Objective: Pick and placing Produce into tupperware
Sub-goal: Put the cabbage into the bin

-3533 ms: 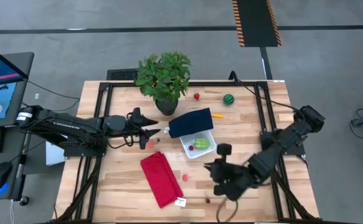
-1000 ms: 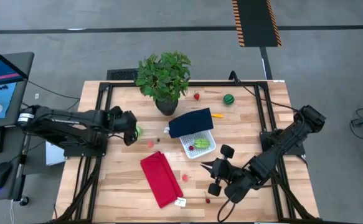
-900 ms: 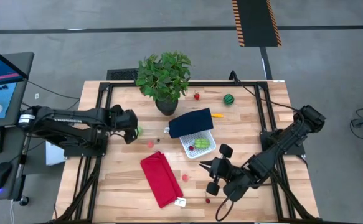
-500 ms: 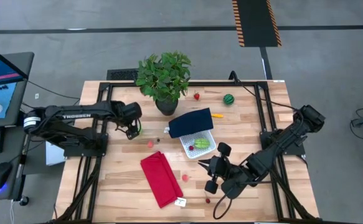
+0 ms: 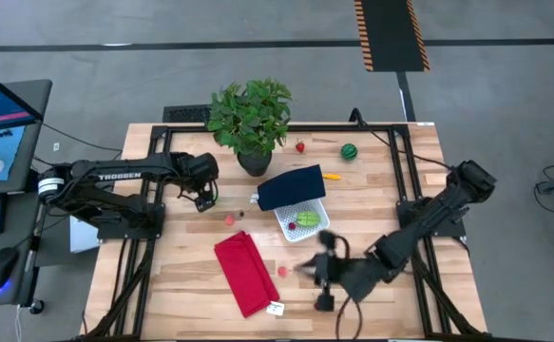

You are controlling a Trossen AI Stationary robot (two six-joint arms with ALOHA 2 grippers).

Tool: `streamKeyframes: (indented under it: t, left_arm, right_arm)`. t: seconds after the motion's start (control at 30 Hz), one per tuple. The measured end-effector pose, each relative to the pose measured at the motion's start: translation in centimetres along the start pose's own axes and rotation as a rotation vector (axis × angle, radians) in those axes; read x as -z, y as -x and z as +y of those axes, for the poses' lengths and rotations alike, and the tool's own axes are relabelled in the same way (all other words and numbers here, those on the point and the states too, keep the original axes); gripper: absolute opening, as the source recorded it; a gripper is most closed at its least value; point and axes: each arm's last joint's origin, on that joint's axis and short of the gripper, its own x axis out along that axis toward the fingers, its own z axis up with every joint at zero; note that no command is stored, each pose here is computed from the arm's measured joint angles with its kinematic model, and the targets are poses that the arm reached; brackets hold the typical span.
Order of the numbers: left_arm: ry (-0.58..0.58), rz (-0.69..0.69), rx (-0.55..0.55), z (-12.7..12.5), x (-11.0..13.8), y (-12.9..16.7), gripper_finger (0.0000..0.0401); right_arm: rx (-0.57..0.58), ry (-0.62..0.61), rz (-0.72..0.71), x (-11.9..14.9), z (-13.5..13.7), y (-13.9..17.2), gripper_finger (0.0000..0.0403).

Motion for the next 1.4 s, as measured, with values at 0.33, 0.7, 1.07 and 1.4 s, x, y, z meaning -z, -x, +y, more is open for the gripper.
streamKeyframes:
  t: [0.33, 0.7, 1.07, 1.4]
  left_arm:
    - [0.003, -0.032, 0.028, -0.1, -0.3, 0.0, 0.0283]
    - [0.005, -0.032, 0.028, -0.1, -0.3, 0.0, 0.0283]
    - [0.053, -0.009, 0.120, -0.4, -0.2, 0.0, 0.0283]
    - [0.166, 0.016, 0.073, -0.2, 0.0, 0.0, 0.0283]
  right_arm:
    - [-0.287, 0.045, -0.092, 2.8, -7.7, -1.1, 0.0056]
    - [-0.250, 0.049, -0.250, 10.3, -13.7, 4.7, 0.0056]
    - [-0.091, -0.060, -0.133, 12.6, -17.4, 6.9, 0.0056]
    - [0.032, -0.106, 0.183, 15.9, -19.6, 6.2, 0.0056]
